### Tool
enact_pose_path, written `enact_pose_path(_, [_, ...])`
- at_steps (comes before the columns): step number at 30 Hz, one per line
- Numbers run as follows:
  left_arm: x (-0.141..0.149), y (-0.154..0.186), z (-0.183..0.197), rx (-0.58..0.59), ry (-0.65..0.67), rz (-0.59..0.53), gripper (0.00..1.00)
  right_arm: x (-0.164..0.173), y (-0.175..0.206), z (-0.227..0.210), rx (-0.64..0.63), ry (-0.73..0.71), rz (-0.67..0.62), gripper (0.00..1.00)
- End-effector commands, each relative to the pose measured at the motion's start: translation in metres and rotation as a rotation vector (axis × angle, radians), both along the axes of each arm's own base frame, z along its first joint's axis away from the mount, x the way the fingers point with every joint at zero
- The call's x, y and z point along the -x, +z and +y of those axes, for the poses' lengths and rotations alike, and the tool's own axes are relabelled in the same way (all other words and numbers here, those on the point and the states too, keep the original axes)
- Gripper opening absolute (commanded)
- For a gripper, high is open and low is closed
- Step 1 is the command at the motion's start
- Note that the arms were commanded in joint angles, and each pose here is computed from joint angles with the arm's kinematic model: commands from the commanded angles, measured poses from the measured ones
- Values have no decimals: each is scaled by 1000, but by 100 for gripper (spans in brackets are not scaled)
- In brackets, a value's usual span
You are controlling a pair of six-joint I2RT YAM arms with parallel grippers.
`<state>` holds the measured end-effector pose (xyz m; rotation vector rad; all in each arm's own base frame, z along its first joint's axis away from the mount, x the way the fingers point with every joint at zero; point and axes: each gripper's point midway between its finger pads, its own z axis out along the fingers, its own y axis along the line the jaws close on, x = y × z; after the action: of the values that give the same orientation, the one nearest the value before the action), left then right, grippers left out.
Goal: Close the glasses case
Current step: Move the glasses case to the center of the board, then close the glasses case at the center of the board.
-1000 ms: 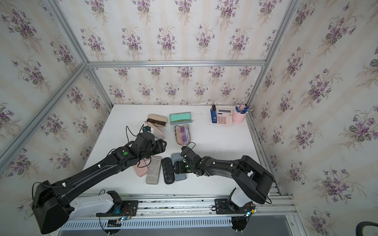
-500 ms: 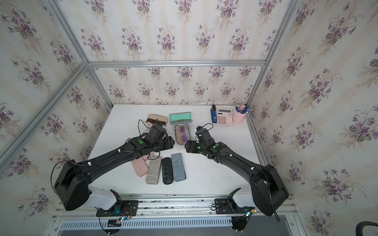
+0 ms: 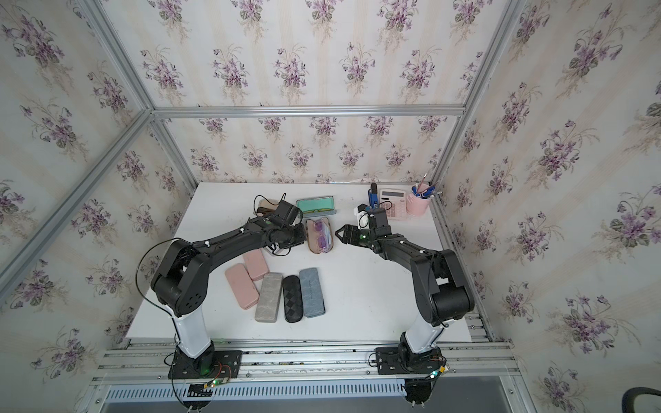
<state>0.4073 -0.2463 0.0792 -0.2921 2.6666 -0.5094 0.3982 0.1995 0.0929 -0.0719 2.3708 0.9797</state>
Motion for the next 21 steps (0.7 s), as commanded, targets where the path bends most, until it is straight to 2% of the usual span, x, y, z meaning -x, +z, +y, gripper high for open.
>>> enact_pose_path(1, [-6,-12,7,-22,28,31,16,-11,11,16,-86,68,-56,70])
enact_pose_path(6, [-13,-24,6,-22,31,37,16,-14,3,23,-112,100,-34,67])
enact_pose_path(12, [-25,-18,22,-40,76,15,16,10,-9,8,-62,34,-5,64])
enact_pose_path(15, [-35,-12,21,-32,69,-1,16,20,-15,15,-93,58,27,64])
enact_pose_path(21, [-42,-15,17,-21,68,11,16,11,-20,30,-122,86,22,63])
